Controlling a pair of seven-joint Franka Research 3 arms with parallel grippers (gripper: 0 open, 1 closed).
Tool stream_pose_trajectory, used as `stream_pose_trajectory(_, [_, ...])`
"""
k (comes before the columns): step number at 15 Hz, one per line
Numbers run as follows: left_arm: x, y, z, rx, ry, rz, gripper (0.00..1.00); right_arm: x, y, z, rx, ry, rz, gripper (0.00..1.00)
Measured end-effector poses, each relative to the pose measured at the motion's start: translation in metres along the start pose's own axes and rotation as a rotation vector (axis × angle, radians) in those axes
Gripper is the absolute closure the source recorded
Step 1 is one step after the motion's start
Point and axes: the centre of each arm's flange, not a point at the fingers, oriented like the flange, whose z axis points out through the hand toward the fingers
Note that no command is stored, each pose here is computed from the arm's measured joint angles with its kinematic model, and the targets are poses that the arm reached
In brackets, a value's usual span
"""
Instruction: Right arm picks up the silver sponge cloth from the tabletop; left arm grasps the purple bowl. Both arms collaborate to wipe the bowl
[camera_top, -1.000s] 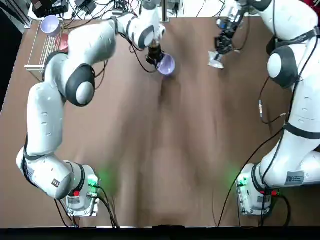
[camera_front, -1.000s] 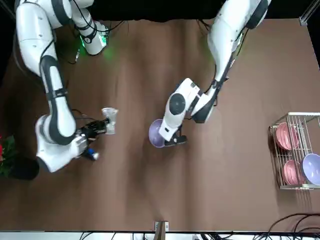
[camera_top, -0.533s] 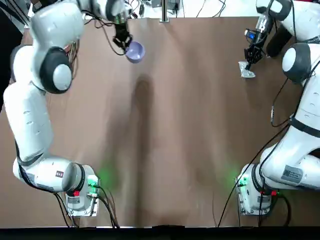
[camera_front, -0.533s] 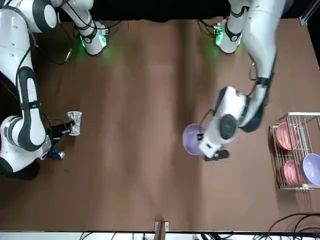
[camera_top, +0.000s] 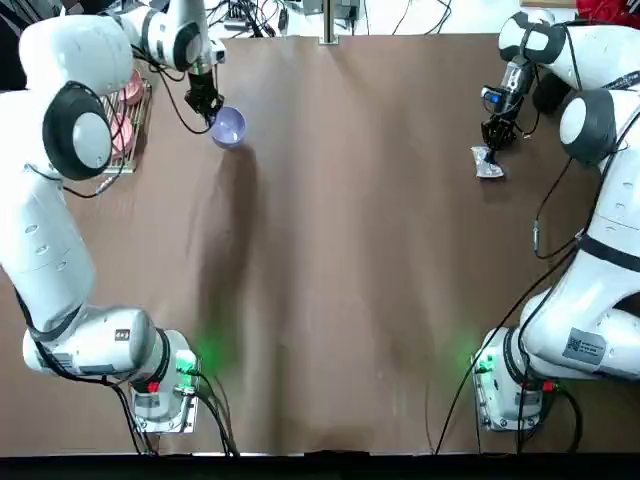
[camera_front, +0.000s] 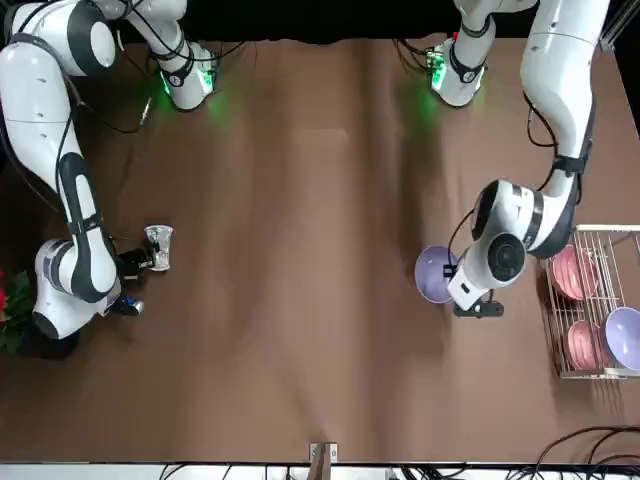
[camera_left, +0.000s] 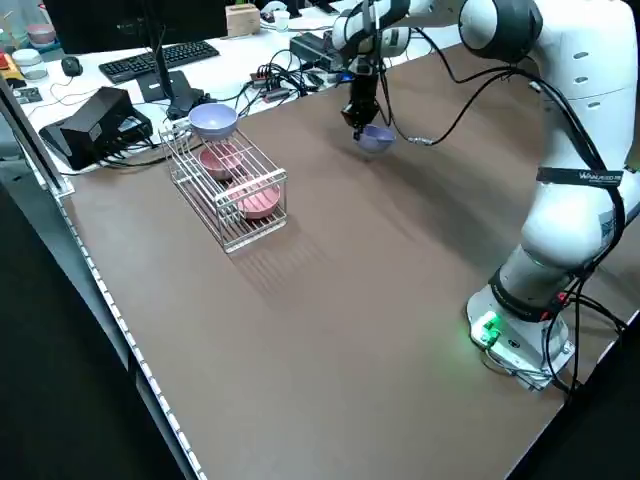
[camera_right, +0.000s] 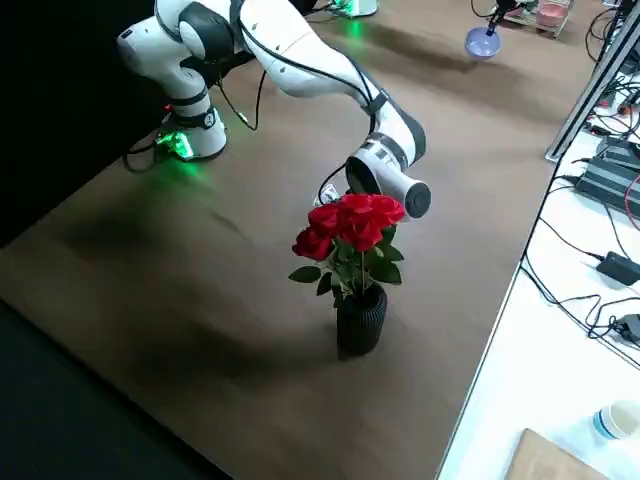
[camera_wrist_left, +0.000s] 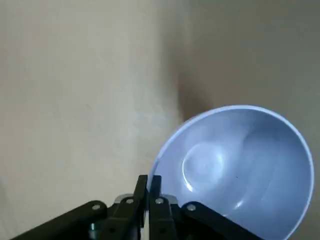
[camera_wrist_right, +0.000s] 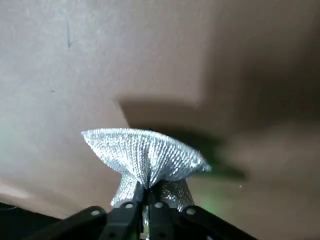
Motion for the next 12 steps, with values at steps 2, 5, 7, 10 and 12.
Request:
stream_pose_trajectory(2, [0.006, -0.035, -0.003, -0.014, 0.024, 0.070, 0.95, 0.003, 0.002, 0.000, -0.006, 0.017, 0.001, 0.80])
stream_pose_trajectory(5, [0.011, -0.067, -0.008, -0.034, 0.069, 0.116, 0.95, 0.003, 0.001, -0.007, -0.011, 0.035, -0.001, 0.52])
stream_pose_trajectory(7, [0.011, -0.071, 0.002, -0.041, 0.076, 0.131, 0.95, -0.003, -0.002, -0.028, -0.027, 0.062, -0.006, 0.33])
stream_pose_trajectory(10, [0.011, -0.082, 0.026, -0.052, 0.053, 0.162, 0.94, -0.051, -0.022, -0.108, -0.058, 0.049, -0.027, 0.00])
stream_pose_trajectory(12, [0.010, -0.082, 0.035, -0.056, 0.039, 0.163, 0.90, -0.086, -0.038, -0.165, -0.075, 0.119, -0.045, 0.00])
